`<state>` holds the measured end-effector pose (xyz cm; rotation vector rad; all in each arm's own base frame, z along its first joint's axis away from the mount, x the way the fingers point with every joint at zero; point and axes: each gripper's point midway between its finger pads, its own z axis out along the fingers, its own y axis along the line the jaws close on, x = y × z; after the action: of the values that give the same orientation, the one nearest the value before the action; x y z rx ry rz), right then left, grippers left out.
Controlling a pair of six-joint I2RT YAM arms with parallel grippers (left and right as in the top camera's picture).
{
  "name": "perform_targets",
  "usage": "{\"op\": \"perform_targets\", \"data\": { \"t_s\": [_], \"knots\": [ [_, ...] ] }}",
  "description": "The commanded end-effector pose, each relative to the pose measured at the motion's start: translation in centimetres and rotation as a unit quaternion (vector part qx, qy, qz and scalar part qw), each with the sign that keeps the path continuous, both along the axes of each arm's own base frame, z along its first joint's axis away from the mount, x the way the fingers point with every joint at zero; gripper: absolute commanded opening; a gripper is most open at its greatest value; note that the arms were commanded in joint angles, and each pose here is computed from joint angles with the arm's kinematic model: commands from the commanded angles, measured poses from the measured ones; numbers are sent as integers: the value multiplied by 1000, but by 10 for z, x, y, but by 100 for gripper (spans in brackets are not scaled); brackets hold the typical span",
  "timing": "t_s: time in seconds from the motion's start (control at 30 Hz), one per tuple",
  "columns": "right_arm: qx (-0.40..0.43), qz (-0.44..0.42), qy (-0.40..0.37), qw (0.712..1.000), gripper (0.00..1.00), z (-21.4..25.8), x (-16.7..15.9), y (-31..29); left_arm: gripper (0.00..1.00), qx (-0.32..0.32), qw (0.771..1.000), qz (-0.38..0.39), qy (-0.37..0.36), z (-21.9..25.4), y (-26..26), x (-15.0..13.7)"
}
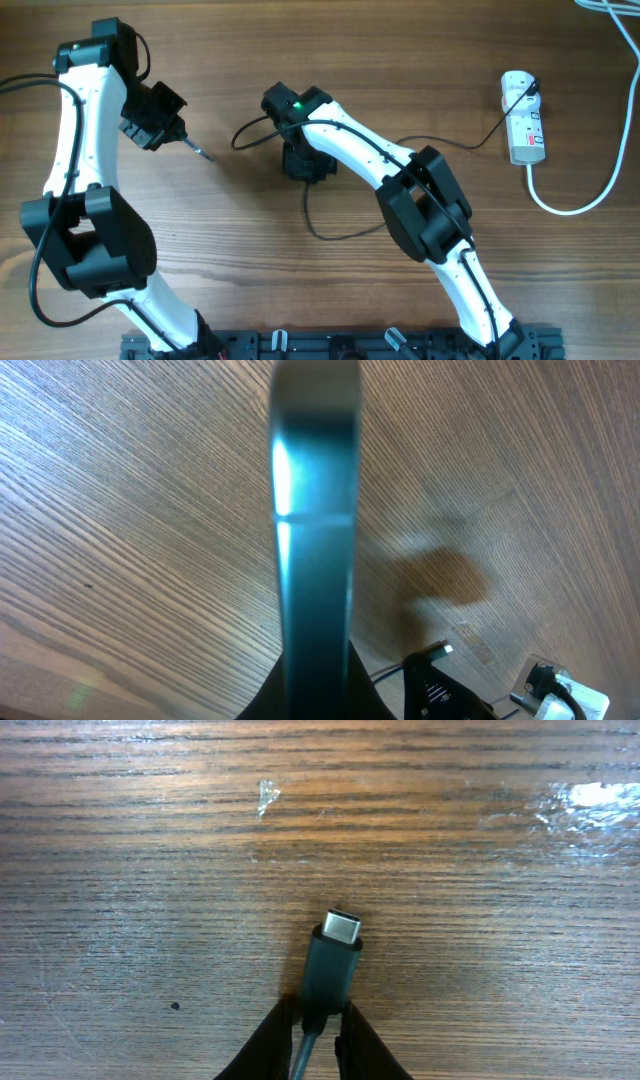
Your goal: Plug charger to phone and switch on socket
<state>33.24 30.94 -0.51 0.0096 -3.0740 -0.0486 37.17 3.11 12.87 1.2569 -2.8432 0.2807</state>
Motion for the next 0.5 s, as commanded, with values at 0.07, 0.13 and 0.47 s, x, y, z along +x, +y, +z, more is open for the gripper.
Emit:
{"op": "perform_targets", "data": {
  "t_s": [0.07,0.13,0.47],
  "knots": [
    [-57,1,15,998,18,-38,-5,-25,4,5,1000,6,-11,9,2,-1],
    [-57,1,15,998,18,-38,-5,-25,4,5,1000,6,-11,9,2,-1],
    [-31,-16,43,998,15,-38,-15,-16,4,5,1000,6,-11,9,2,-1]
  ]
}}
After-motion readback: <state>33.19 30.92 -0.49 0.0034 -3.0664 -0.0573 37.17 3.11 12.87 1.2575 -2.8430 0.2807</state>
